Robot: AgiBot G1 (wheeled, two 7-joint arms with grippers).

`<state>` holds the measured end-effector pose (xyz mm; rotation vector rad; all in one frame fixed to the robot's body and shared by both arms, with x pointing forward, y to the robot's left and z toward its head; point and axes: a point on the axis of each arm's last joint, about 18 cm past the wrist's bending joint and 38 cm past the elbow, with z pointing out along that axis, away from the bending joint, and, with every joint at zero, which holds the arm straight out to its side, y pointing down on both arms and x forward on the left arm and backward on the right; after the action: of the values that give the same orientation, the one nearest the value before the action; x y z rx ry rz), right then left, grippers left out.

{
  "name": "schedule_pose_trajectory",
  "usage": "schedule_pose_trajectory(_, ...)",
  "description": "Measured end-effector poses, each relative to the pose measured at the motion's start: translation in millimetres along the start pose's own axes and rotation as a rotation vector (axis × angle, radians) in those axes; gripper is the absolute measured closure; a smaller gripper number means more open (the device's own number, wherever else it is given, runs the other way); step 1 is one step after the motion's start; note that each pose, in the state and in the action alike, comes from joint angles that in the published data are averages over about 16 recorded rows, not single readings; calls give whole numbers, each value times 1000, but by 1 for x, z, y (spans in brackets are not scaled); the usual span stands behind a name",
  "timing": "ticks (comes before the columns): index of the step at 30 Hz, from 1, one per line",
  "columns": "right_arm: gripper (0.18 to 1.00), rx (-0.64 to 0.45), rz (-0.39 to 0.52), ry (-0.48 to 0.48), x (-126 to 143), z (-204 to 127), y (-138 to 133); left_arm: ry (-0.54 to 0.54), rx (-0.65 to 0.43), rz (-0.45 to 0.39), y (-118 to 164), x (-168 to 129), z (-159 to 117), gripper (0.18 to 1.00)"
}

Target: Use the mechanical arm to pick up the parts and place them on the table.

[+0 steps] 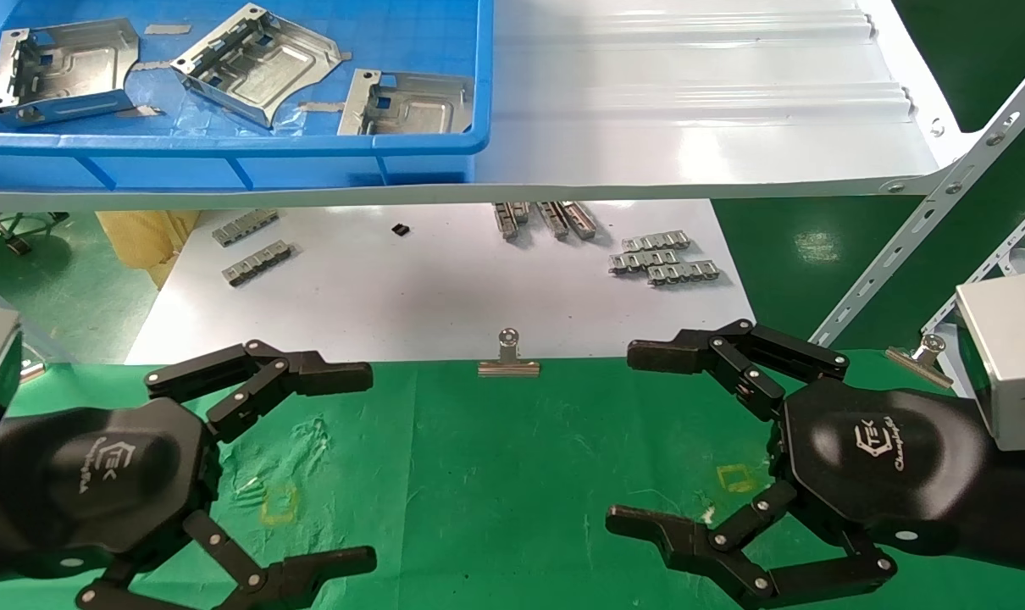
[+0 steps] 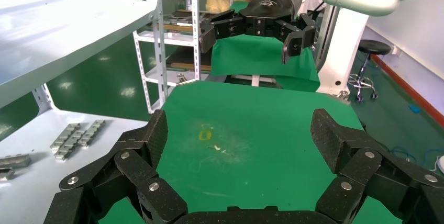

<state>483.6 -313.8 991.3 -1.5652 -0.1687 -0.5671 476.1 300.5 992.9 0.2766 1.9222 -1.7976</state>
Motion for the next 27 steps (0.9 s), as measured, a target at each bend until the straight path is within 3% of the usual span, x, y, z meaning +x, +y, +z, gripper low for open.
schedule_pose_trajectory(18, 210, 0, 0, 0, 0, 0, 0, 0, 0, 0, 0, 0, 0, 183)
schedule_pose_trajectory(27, 314, 0, 0, 0, 0, 0, 0, 0, 0, 0, 0, 0, 0, 183)
